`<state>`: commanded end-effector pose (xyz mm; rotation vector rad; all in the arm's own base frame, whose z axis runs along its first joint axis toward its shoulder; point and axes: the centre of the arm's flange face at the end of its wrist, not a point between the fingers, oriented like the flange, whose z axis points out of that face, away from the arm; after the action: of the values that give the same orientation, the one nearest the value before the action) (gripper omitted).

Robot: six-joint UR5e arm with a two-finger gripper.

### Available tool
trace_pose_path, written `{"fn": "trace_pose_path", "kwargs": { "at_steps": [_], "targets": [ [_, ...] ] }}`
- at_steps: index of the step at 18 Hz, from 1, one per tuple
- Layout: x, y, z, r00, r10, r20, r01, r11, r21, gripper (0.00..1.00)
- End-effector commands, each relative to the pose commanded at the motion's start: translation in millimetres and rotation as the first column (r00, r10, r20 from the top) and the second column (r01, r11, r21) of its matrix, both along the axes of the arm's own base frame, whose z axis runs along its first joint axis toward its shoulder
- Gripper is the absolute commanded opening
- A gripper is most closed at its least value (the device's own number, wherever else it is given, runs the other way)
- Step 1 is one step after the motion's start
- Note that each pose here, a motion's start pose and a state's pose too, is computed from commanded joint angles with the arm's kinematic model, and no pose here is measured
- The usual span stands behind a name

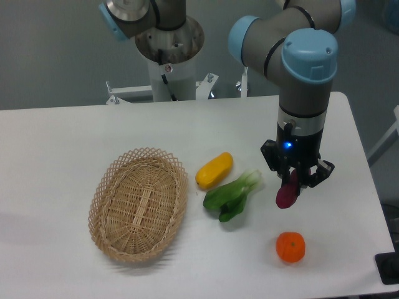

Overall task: Place the sweet potato in the basket
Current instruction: 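Lift the held purple sweet potato slightly with the gripper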

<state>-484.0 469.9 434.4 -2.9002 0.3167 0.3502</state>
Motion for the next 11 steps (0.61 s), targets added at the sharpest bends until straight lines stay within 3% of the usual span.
{"fn": "trace_pose_path", "kwargs": {
  "at_steps": [8,11],
  "targets": [
    [10.5,-0.5,3.9,1.000,0.009,0.010,-0.009,1.000,0.002,0.21],
    [26.5,12.6,4.7,1.000,0.021,0.018,-0.021,1.000,0.010,0.21]
  ]
}}
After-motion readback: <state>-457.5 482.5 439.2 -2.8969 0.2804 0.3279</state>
